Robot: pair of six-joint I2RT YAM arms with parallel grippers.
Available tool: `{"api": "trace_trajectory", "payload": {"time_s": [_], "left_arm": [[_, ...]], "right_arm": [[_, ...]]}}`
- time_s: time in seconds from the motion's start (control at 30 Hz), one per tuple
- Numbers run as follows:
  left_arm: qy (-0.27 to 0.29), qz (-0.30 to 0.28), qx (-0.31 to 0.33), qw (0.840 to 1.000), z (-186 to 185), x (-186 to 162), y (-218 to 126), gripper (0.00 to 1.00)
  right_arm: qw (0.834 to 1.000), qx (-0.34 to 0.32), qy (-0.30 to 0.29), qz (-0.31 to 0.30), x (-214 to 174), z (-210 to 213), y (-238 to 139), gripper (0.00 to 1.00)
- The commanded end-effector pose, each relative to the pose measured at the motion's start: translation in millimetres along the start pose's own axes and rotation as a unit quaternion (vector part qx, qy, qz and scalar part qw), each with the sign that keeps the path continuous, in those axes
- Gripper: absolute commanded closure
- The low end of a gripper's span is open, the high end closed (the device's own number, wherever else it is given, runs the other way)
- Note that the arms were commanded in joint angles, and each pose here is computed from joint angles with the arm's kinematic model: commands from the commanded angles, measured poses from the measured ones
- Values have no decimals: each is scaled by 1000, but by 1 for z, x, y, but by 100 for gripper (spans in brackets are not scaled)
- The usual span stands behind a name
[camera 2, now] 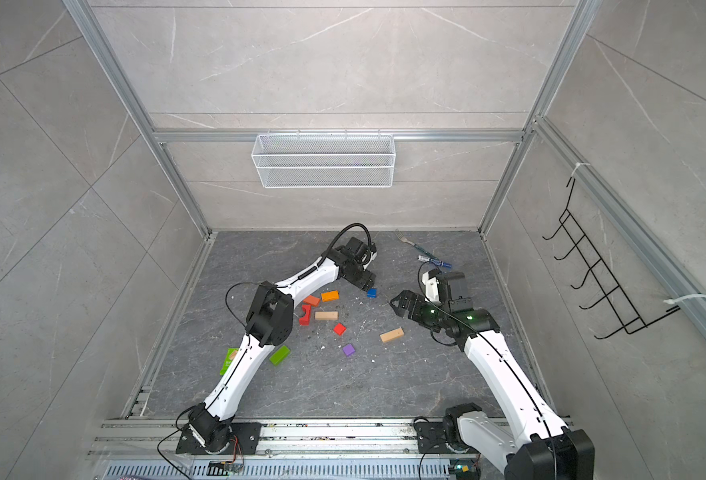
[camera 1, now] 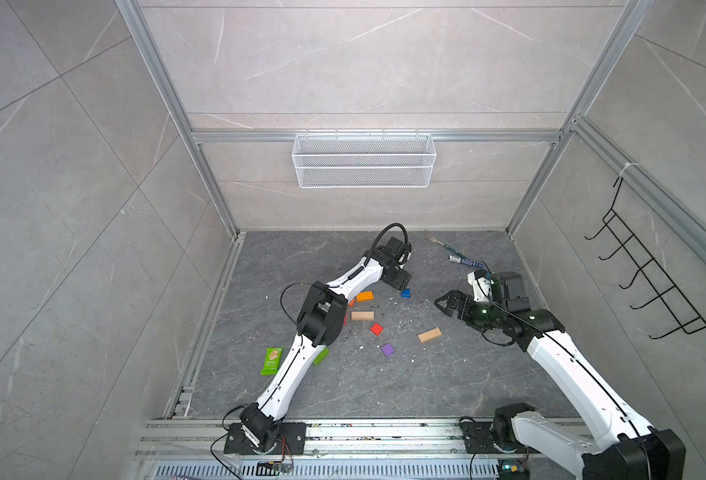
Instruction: Build the wood block tower
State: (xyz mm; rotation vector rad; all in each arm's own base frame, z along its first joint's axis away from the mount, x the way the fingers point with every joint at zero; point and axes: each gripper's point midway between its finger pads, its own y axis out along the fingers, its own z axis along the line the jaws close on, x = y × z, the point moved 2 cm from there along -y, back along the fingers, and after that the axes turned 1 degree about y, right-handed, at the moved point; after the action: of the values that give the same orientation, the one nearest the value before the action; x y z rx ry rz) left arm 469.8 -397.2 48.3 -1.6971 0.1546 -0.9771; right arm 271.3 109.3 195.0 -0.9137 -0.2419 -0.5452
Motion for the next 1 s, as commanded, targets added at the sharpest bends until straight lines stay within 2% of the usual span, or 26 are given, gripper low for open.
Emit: {"api": "trace_trajectory", "payload": {"time_s": [0.0,0.3,0.47,0.63,0.7,0.77,0.97], "left_arm": [[-6,-5,10,1000,2,5,-6,28],[-53,-25,34,998,8,19,-33,70],[-91,-49,50,993,13,30,-59,79],[-121,-63,43,990,10,35,-87,93],[-138,-62,40,988,9,32,-94,95],[-158,-73,33,984,6,33,-116,96],[-202,-68,48,976,1,5,-148,97]], "right_arm": [[1000,-23,-10,11,-7,-9,3,1],[999,-29,-10,17,-12,-12,0,1],[999,-33,-10,15,-14,-12,-5,1],[999,-35,-9,24,-15,-9,-11,1],[999,-35,-12,22,-14,-8,-13,1],[999,-38,-14,21,-14,-8,-15,1],[999,-38,-16,19,-15,-6,-20,1]]}}
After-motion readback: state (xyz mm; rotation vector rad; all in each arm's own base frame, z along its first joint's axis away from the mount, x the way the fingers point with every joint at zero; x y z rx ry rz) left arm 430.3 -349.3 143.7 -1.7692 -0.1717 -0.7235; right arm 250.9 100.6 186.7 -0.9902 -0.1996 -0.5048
